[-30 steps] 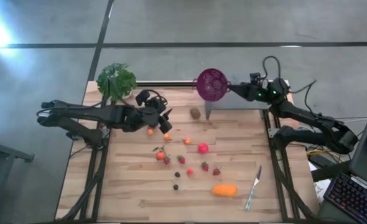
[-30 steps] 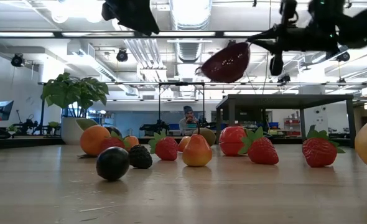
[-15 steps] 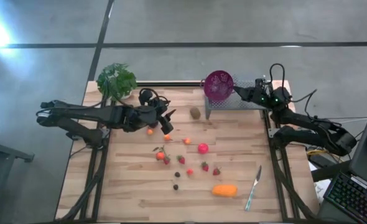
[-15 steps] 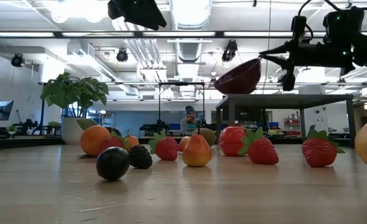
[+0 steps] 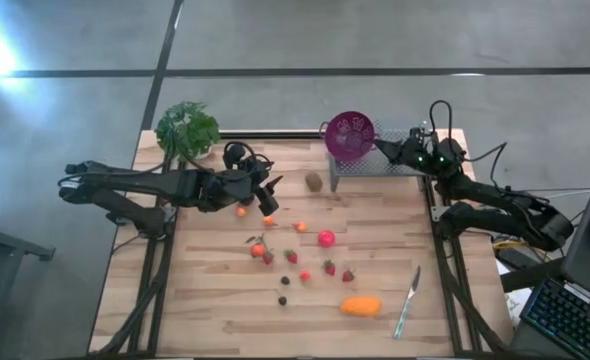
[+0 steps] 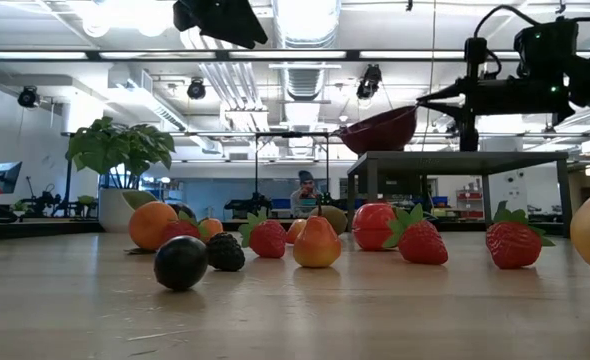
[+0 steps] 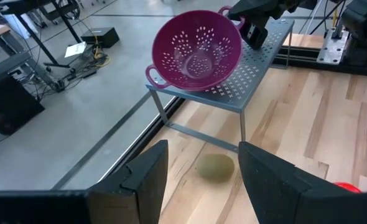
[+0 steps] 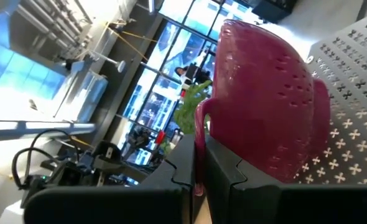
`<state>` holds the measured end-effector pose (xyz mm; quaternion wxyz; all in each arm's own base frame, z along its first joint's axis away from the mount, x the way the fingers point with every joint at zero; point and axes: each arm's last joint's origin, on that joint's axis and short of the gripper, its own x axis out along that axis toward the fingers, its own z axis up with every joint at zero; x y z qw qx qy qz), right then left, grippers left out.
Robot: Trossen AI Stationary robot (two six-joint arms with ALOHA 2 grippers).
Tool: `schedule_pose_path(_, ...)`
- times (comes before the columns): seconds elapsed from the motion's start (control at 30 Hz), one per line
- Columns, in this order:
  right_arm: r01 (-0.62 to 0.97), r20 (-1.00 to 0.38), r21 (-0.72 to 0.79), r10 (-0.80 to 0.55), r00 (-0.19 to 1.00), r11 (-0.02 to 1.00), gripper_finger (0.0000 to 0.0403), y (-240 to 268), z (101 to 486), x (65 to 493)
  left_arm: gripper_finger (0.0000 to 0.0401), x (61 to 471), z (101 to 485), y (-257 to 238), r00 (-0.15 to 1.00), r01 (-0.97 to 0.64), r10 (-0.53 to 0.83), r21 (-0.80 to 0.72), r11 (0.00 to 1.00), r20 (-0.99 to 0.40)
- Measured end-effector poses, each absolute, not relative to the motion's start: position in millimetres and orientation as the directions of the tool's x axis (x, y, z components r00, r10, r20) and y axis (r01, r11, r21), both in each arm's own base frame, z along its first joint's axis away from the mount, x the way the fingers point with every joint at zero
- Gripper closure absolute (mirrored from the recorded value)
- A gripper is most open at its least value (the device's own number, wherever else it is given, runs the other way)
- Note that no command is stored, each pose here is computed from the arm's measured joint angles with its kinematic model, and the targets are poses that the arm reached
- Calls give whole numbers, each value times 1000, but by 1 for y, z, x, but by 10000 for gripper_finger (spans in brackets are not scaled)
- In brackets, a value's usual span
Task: Pick & Place Fruit
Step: Put the violet strainer bowl on the shelf
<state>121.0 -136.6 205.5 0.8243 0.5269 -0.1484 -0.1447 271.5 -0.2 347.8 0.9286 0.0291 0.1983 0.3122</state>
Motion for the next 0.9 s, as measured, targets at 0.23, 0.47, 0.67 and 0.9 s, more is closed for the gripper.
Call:
schedule_pose_path(0.23,97,79,922,-428,900,374,390,-140,204,118,201,271,348,0,726,-569,592,178,803,-350)
schedule_pose_path(0.47,104,74,924,-438,896,369,390,-141,204,117,201,271,348,0,726,-569,592,177,803,-350)
schedule_pose_path(0.67,105,78,922,-446,892,373,390,-144,209,118,201,271,348,0,726,-569,592,177,803,-350)
schedule_pose_path(0.9,148,33,928,-468,883,343,382,-145,207,119,201,271,348,0,726,-569,592,177,803,-351)
